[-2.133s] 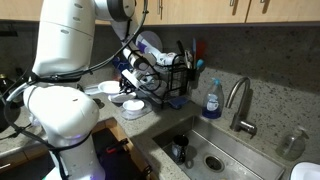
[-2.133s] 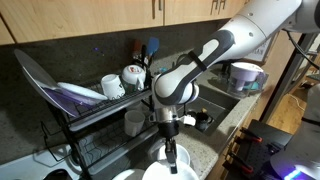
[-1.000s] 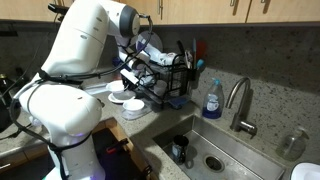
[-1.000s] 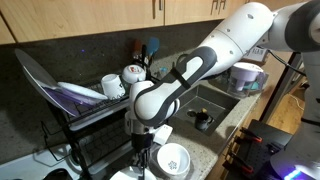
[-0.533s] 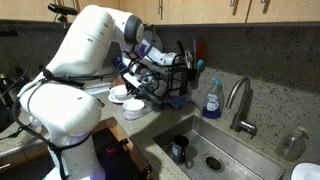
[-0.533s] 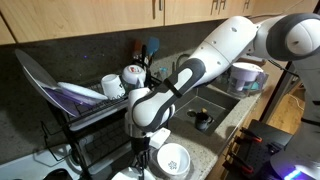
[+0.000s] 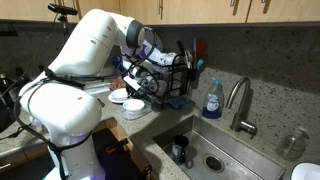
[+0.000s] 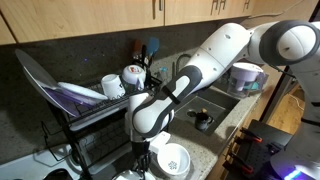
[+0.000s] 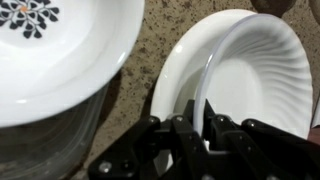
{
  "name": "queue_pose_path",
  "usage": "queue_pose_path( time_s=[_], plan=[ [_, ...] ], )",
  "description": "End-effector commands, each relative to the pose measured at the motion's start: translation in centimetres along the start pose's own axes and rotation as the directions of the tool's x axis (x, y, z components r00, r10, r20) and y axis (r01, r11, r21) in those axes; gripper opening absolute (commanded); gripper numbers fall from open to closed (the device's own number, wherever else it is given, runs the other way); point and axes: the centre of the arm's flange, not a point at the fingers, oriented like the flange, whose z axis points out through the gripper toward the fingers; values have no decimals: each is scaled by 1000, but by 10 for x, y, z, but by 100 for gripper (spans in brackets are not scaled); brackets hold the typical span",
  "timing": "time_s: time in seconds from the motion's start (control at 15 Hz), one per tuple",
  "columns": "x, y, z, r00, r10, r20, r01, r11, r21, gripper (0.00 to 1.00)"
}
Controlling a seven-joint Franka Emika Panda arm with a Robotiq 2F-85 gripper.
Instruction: Remove the white bowl from the countertop and put it on the plate then remove the other white bowl from the transparent bowl and put it on top of the one on the plate
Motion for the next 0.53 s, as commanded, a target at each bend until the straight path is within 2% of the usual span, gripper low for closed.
queue_pose_path(
  time_s=[0.0,0.47],
  plan=[
    [11,0,-4,1000,28,-4,-28,1000,-2,2],
    [15,4,3,999,36,9,-36,999,3,4]
  ],
)
